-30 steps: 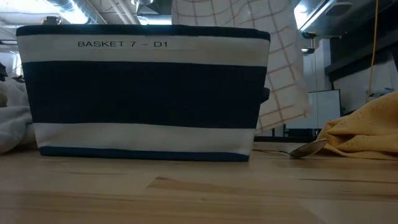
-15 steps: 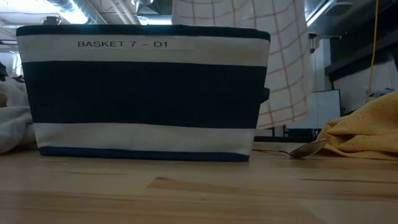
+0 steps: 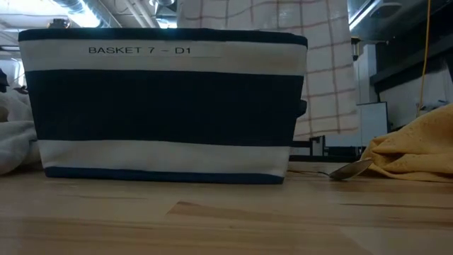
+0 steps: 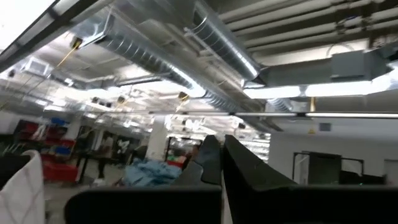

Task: Fold towel
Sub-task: Fold the right white patterned towel

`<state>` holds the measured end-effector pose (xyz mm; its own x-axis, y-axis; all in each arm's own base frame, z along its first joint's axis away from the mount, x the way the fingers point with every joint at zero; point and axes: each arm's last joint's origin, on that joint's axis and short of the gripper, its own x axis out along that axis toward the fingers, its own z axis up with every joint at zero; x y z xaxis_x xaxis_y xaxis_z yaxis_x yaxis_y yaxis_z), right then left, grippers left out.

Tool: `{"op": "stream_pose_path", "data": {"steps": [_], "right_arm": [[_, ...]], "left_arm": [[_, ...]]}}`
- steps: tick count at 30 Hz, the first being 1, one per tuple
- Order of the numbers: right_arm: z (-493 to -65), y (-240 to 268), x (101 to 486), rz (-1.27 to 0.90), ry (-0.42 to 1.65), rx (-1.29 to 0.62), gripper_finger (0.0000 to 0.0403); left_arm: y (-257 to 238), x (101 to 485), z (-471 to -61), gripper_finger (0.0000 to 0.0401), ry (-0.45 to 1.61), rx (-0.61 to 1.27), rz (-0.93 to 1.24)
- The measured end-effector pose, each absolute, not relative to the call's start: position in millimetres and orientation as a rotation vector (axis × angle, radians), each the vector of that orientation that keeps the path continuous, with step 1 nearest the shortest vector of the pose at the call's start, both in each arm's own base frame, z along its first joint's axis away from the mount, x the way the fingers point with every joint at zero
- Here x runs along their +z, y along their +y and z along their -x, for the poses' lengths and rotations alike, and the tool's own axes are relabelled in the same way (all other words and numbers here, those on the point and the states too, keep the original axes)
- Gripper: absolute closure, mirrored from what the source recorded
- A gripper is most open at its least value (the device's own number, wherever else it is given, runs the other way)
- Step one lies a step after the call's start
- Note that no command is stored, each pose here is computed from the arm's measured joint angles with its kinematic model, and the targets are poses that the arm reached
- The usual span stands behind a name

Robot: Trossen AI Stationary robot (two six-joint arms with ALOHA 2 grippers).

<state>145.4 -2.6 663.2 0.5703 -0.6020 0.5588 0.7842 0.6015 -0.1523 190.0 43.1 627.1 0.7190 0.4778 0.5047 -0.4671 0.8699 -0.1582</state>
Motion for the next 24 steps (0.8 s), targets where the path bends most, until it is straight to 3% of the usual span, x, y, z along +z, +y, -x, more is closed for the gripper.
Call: {"op": "stream_pose_path", "data": {"steps": [8, 16, 24], "right_arm": [[-160, 10, 655, 0.462, -0.390, -0.780, 0.0400], [-168, -8, 650, 0.526, -0.249, -0.946, 0.0400], [-169, -57, 636, 0.500, -0.111, -1.125, 0.0400]], "left_arm": [[38, 620, -191, 0.0401, -0.424, 0.629, -0.023], [53, 609, -199, 0.0401, -0.300, 0.767, -0.092], [94, 588, -228, 0.0401, -0.159, 0.904, -0.132]]}}
